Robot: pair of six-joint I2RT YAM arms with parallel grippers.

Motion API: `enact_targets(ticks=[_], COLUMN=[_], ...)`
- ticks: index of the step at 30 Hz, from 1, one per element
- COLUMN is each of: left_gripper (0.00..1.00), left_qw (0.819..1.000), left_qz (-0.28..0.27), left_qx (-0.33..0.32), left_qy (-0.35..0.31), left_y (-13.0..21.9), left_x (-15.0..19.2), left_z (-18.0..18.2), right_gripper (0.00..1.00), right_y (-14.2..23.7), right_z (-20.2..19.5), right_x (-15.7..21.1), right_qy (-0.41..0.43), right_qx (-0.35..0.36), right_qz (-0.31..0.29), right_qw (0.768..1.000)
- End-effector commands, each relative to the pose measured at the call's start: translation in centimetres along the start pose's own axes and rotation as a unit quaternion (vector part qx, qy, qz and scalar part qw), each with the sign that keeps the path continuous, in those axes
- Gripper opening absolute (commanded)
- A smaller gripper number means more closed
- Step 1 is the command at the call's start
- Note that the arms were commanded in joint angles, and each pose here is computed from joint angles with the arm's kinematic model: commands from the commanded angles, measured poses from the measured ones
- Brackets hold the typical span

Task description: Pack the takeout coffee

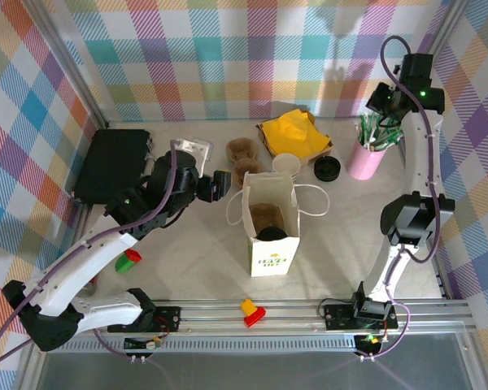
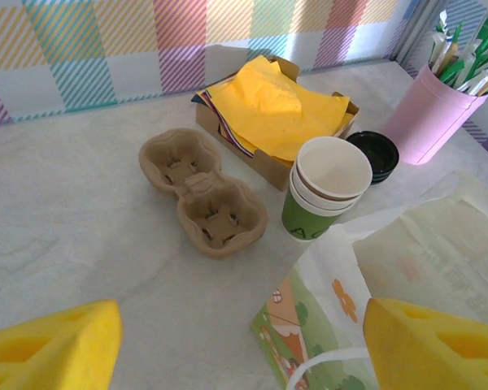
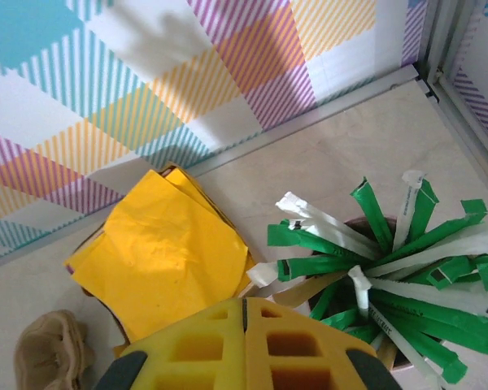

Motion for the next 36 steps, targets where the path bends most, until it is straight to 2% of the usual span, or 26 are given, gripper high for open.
enact_targets(ticks=[1, 9, 20, 23, 30, 36], left_gripper=[0.78, 0.76, 0.72, 0.72, 0.71, 0.70], left_qw=[0.999, 0.995, 0.991, 0.990, 0.989, 0.989], left_qz=[0.002, 0.004, 0.015, 0.020, 0.022, 0.025], left_qx=[0.009, 0.000, -0.012, -0.014, -0.023, -0.024], left_qy=[0.043, 0.098, 0.134, 0.141, 0.147, 0.147], left_y=[1.7, 3.5, 5.3, 5.5, 6.0, 5.8], left_x=[0.7, 2.7, 4.3, 4.7, 5.2, 5.3], left_z=[0.5, 1.4, 2.2, 2.3, 2.7, 2.6], right_gripper=[0.00, 0.00, 0.00, 0.00, 0.00, 0.00], right_y=[2.3, 7.7, 17.8, 20.5, 25.5, 27.3], right_z=[0.2, 1.3, 4.5, 5.6, 8.1, 10.2], right_x=[0.1, 0.0, 2.0, 3.2, 6.8, 11.8], right_qy=[-0.001, 0.010, 0.041, 0.036, 0.023, 0.061], right_qx=[-0.013, -0.041, -0.193, -0.257, -0.396, -0.437], right_qz=[-0.002, -0.035, -0.063, -0.041, 0.045, 0.114], right_qw=[1.000, 0.999, 0.978, 0.965, 0.917, 0.890])
Point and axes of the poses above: each hand's point on the last joint's axis, 136 mm out from that joint toward the fingers, its own y axis back along the fingers, its own z axis along the line the jaws close on, x = y × z, the point moved 7 cm from there along y, back along the fingers, and after that the axes turned 11 degrees about -y, right-handed, at the moved point
